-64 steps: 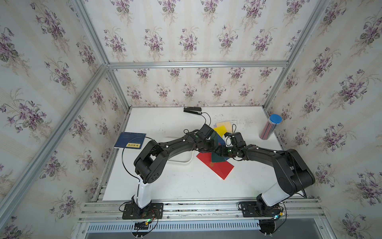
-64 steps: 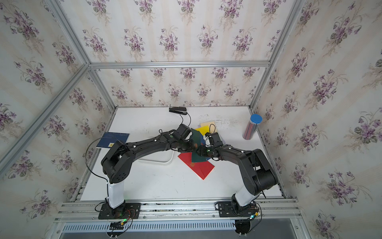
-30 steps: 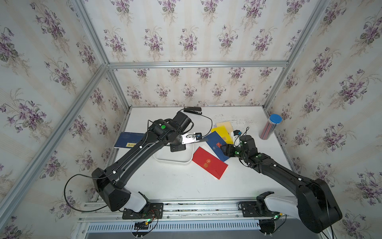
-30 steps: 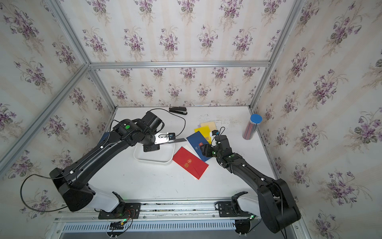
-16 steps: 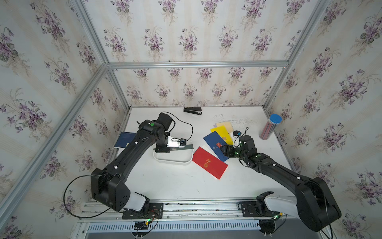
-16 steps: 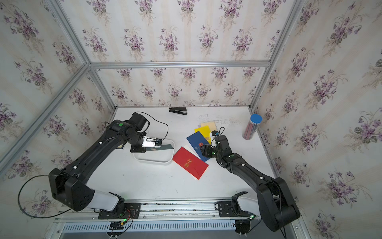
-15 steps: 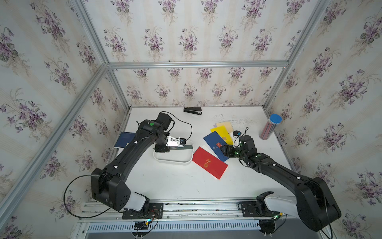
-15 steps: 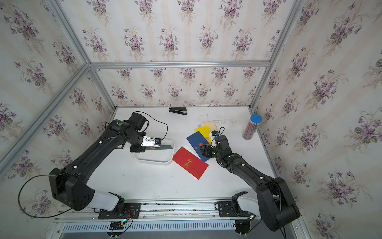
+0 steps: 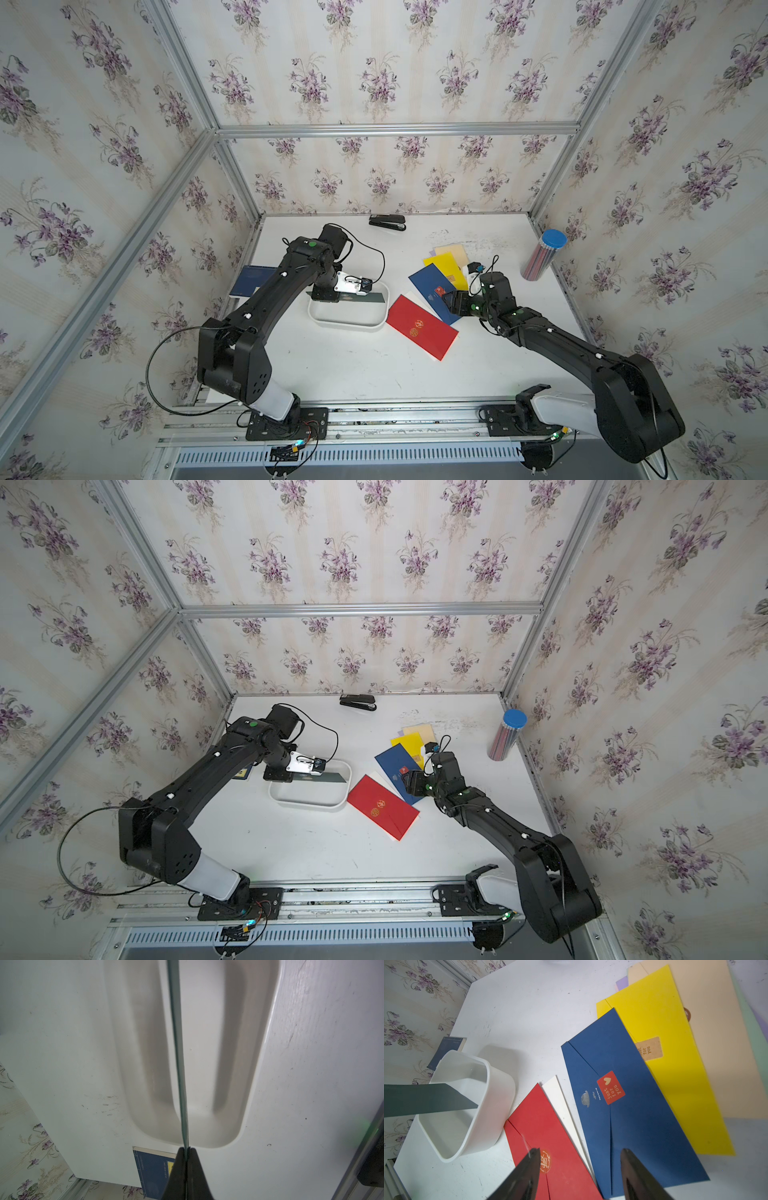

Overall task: Put the sealed envelopes into the storage box
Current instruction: Place the envelope in the storage box.

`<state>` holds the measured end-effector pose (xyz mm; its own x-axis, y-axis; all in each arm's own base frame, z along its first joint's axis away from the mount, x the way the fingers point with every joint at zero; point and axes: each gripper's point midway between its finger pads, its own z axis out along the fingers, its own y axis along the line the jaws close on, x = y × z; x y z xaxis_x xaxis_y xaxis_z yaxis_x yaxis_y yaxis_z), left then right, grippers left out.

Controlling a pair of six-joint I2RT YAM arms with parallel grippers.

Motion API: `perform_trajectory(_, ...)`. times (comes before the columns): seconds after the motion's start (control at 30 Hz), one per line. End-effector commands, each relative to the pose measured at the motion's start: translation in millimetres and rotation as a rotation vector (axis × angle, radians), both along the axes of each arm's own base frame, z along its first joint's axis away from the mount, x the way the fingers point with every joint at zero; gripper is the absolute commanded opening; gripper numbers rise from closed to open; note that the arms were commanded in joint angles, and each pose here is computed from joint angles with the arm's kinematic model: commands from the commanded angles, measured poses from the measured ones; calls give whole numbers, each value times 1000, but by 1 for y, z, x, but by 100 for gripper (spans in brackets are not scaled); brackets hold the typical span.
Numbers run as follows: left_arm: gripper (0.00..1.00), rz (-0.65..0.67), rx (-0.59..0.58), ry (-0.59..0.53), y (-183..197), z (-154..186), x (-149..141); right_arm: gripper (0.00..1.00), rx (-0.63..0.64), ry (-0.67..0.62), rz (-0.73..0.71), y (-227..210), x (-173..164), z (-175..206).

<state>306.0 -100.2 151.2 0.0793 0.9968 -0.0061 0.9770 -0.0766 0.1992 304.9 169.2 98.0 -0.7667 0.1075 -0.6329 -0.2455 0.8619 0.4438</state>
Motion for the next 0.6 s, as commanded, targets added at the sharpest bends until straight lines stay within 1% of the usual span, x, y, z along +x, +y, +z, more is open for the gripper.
perform_trajectory(0.0,0,-9,37,5,5,0,2,65,7,-9,10,3,3,2)
perform_trajectory(0.13,0,-20,35,-2,5,-4,1,65,6,-5,13,4,3,0)
perform_trajectory(0.3,0,-21,37,40,2,-16,4,65,6,3,14,4,4,-2)
perform_trajectory(0.4,3,-17,58,25,3,-20,11,65,6,3,16,4,4,-3)
perform_trajectory(0.43,6,-12,54,12,2,-19,16,65,8,4,16,5,4,-3)
perform_trajectory(0.53,22,-5,58,-52,0,-18,32,65,6,11,17,5,5,-5)
perform_trajectory(0.57,25,-4,66,-61,1,-20,37,65,4,15,19,6,5,-6)
